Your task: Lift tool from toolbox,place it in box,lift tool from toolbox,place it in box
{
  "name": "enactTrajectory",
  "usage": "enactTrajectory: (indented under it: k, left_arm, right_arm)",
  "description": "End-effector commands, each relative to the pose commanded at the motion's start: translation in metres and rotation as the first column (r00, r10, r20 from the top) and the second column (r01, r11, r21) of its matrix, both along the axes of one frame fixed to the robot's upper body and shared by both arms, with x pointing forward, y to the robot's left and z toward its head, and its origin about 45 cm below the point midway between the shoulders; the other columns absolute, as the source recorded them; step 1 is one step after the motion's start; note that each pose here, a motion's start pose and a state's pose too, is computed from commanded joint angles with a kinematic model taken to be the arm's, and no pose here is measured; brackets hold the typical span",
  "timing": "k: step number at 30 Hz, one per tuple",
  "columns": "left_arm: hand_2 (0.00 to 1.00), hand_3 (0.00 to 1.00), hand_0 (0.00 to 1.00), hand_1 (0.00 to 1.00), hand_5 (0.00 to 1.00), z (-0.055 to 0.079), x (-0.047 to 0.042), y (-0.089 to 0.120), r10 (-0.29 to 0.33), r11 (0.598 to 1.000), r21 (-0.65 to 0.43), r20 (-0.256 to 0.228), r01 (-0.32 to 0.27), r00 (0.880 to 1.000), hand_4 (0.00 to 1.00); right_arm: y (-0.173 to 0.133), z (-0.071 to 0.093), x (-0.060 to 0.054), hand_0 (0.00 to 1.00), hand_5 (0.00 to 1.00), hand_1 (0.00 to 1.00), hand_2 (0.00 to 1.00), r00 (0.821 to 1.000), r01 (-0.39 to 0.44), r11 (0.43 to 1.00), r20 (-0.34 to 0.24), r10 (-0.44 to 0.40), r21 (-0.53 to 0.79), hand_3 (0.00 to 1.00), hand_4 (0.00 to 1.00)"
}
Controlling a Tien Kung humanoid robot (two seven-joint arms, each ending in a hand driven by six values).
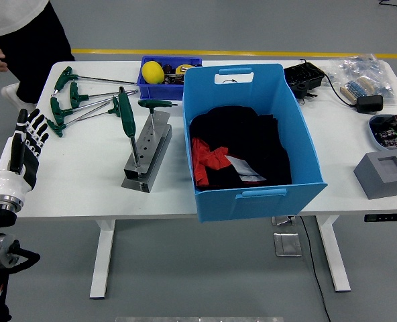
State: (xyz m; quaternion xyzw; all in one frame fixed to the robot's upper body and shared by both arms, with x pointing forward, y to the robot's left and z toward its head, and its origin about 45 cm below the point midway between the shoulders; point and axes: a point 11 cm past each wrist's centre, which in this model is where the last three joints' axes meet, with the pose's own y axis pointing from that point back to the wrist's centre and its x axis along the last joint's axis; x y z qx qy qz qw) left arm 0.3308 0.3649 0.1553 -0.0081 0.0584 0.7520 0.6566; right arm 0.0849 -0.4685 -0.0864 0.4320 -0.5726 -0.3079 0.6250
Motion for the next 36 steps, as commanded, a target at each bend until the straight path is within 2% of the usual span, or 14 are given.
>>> enactTrajectory:
  k: [36]
  left_arm:
    - [0.998,0.975,0.998,0.998,0.917,-0.0010,0.0007,0.0023,0.013,0.999,0.045,-0.022,-0.012,1.000,0.998]
  right_arm:
    - [-0.0004,0.0007,0.0027,0.641,0.661,0.631,0.730,1.000,-0.002,1.000,0.005,0.002,0.000,0.572,0.831]
